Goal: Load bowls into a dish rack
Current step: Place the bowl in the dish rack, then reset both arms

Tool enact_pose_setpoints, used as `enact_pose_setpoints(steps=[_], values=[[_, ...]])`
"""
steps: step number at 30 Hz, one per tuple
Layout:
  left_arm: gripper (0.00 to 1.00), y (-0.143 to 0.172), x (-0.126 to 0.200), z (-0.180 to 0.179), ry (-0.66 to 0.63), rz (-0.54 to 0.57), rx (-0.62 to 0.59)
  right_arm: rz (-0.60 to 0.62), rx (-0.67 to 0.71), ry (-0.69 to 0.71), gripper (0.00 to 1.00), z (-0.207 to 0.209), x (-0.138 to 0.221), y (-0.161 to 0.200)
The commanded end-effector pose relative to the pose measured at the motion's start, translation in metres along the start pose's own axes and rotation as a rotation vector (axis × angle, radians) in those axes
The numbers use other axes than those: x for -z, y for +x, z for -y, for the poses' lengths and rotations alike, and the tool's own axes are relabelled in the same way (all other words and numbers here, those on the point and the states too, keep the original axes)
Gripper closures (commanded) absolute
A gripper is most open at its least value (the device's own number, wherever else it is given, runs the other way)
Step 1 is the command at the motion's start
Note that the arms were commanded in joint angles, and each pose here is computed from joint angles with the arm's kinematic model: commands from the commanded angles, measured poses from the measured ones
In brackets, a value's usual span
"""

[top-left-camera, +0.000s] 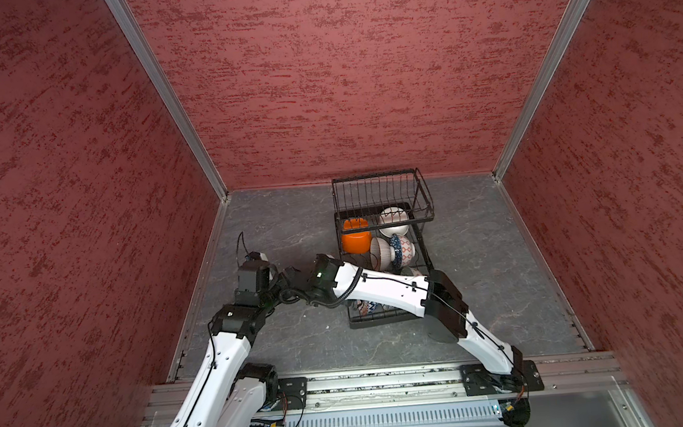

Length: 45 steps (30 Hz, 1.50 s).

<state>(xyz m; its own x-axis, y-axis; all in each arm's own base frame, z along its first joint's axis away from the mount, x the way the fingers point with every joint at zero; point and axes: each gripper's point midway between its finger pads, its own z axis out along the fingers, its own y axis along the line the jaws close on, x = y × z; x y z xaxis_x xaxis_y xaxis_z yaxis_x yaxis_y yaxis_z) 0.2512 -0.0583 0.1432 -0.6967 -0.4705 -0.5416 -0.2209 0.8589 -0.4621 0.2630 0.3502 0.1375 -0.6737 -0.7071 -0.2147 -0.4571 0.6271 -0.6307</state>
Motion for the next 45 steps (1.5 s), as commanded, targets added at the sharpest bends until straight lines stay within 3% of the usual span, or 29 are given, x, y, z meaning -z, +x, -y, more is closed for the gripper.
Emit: enact_pose_setpoints(steps=[1,9,16,24,38,45], values=[[0.0,0.004,0.003,0.013,0.056,-0.029,-0.034,0.171,-0.14,-0.097,0.54,0.011,0.035,-0.029],[0.0,-0.006,0.004,0.016,0.049,-0.009,-0.032,0.277,-0.233,-0.187,0.43,0.034,0.051,-0.025],[0.0,-0.015,0.002,0.01,-0.001,0.011,-0.022,0.324,-0.371,-0.238,0.31,0.069,0.05,0.0],[0.01,-0.027,-0.003,-0.002,-0.069,0.035,0.012,0.235,-0.534,-0.229,0.19,0.116,0.017,0.057],[0.0,-0.054,0.001,-0.053,-0.285,0.124,0.107,0.077,-0.851,-0.056,0.12,0.195,-0.054,0.141],[0.0,-0.068,-0.003,-0.083,-0.401,0.196,0.093,0.092,-1.035,0.047,0.09,0.236,-0.083,0.168]])
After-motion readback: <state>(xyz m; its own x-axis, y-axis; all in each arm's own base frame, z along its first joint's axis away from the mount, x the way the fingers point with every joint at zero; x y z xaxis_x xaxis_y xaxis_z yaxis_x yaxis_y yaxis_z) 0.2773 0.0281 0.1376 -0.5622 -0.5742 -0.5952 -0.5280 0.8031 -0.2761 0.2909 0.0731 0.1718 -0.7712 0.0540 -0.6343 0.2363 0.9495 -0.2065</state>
